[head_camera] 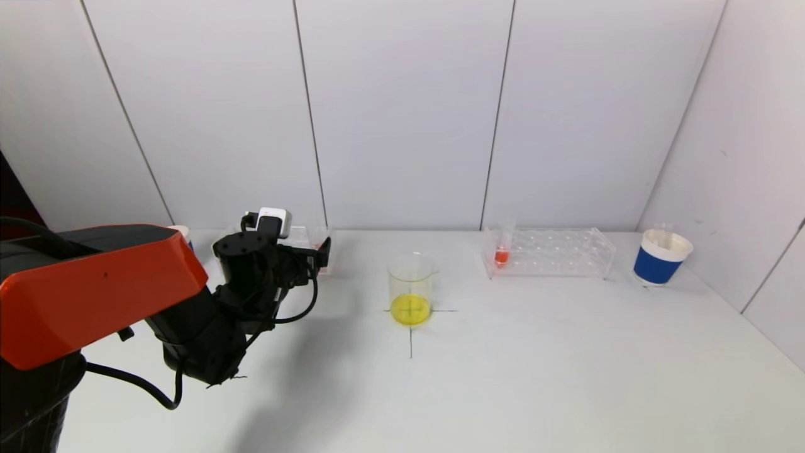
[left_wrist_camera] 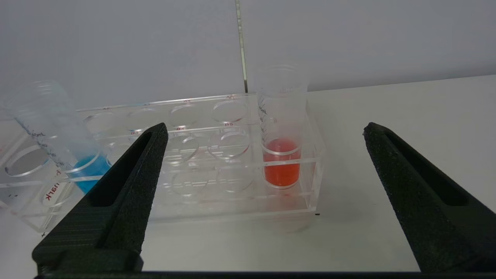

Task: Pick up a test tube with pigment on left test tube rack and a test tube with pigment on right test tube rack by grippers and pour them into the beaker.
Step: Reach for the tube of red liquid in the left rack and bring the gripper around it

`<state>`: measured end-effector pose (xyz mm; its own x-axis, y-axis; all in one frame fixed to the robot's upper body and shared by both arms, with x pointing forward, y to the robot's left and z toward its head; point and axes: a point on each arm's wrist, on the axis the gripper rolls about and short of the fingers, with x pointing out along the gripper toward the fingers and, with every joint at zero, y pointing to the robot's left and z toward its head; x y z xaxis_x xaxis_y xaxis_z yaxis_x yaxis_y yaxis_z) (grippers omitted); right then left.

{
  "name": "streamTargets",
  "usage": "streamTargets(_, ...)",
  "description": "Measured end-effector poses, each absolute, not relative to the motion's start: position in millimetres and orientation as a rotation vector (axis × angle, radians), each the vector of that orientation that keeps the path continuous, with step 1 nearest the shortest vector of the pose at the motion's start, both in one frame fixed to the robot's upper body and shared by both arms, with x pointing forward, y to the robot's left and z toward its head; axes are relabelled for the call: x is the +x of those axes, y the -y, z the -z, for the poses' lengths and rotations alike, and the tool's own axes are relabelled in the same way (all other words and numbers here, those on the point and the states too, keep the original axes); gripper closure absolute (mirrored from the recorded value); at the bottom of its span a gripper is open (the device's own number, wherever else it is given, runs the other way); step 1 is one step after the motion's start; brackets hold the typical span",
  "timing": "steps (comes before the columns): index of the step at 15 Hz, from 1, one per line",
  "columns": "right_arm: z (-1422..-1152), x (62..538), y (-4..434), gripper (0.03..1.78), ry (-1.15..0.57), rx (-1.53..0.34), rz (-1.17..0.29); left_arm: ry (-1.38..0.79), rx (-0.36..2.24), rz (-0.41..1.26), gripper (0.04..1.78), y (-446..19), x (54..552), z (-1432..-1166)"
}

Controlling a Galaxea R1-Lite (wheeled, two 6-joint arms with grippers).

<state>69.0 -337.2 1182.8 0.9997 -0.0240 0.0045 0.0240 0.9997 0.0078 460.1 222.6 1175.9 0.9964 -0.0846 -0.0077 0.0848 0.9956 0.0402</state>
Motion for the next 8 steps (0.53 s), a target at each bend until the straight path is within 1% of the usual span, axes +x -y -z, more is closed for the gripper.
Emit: streamTargets(8, -1183, 69, 337, 0.04, 0.005, 0.008, 0.023, 0.007, 0.024, 0.078, 0.06, -217, 478, -1164)
